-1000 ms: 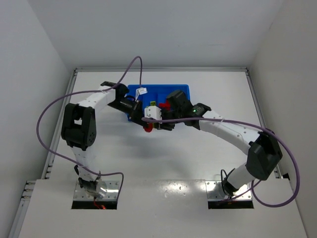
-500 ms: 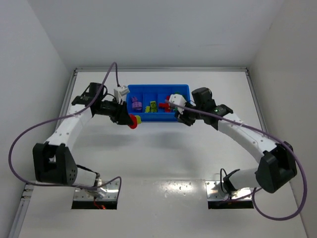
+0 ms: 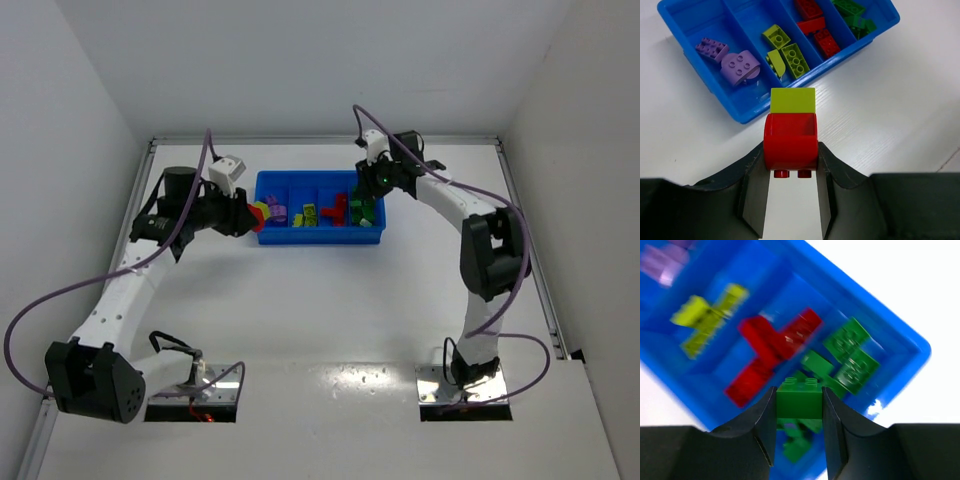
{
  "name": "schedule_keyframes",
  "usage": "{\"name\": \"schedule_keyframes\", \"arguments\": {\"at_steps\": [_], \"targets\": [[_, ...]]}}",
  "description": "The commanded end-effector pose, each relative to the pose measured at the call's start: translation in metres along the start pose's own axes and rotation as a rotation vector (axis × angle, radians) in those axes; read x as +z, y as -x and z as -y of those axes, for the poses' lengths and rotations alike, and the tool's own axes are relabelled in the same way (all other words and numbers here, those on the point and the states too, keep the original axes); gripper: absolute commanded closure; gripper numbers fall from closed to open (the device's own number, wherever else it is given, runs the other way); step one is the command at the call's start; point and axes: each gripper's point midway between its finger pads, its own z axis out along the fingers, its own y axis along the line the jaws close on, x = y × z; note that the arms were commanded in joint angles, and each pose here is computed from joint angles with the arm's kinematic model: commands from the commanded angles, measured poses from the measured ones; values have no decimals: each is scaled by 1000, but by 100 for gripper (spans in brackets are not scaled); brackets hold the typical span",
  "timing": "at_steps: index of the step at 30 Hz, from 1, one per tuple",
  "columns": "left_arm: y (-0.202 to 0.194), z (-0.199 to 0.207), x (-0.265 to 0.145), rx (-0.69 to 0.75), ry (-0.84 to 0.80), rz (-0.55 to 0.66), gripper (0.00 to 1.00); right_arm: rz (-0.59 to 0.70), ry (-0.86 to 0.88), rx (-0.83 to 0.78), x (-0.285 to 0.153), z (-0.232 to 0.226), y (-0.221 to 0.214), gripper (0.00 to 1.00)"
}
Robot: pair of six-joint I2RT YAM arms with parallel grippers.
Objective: Sort the legos into containers by color
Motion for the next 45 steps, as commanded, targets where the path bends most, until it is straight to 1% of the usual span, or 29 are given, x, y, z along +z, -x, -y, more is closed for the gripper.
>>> {"name": "schedule_keyframes", "arguments": {"at_steps": [1,3,4,5,7,8,9,10,12,14,15,16,17,18,19,20,21,22,23,24,25,26,27,29,31,36,40,41,45], "targets": [[12,1,-8,10,33,59,100,-15,-32,47,8,22,-3,95],[12,3,-11,21,34,60,100,-39,-43,23,14,27,-12,93],[12,2,-11,38,34,59,100,-56,-39,31,18,26,-21,76],[12,3,-11,52,25,59,100,-66,-37,35,17,25,-23,63],[7,3,-8,55,12,41,100,-75,-17,32,22,19,-26,43],[10,4,-7,65,3,42,100,-63,-6,29,22,17,-21,27],[10,4,-7,66,3,42,100,-62,13,46,22,10,-18,21],[8,3,-5,61,2,34,100,-27,23,49,18,8,-2,19],[6,10,-2,78,-56,27,100,18,108,109,11,-10,19,16],[4,21,-1,85,-129,16,100,118,274,106,-9,-36,56,16],[7,34,0,100,-214,24,100,145,342,108,-17,-49,65,16],[3,38,3,80,-256,0,100,213,469,65,-38,-68,86,16],[8,42,3,87,-288,2,100,222,548,58,-44,-80,87,16],[8,52,3,71,-356,-8,100,251,610,31,-56,-90,96,16],[6,54,8,54,-390,-23,100,256,721,15,-66,-110,96,16],[5,57,8,40,-419,-33,100,255,768,23,-72,-116,96,16],[8,63,7,38,-462,-27,100,244,856,41,-80,-132,94,16],[6,65,9,18,-483,-37,100,270,904,16,-83,-141,100,16],[10,68,6,15,-499,-29,100,263,974,35,-92,-149,95,16],[12,73,6,9,-540,-28,100,219,1025,108,-98,-161,96,16],[11,75,6,1,-564,-31,100,238,1065,64,-102,-172,103,16],[13,77,8,-15,-585,-36,100,212,1118,66,-109,-182,100,16],[18,82,5,-14,-630,-26,99,193,1143,71,-108,-187,98,16],[22,87,5,-6,-650,-23,99,162,1200,62,-109,-202,94,16],[23,85,9,-16,-663,-29,99,124,1223,94,-106,-208,87,16],[32,86,14,-2,-670,-24,99,106,1271,65,-105,-229,84,16],[37,85,15,4,-670,-18,99,82,1288,76,-99,-237,81,16],[35,83,17,-3,-670,-25,99,90,1288,66,-99,-237,81,18],[39,84,17,5,-670,-17,99,65,1281,105,-92,-236,73,18]]}}
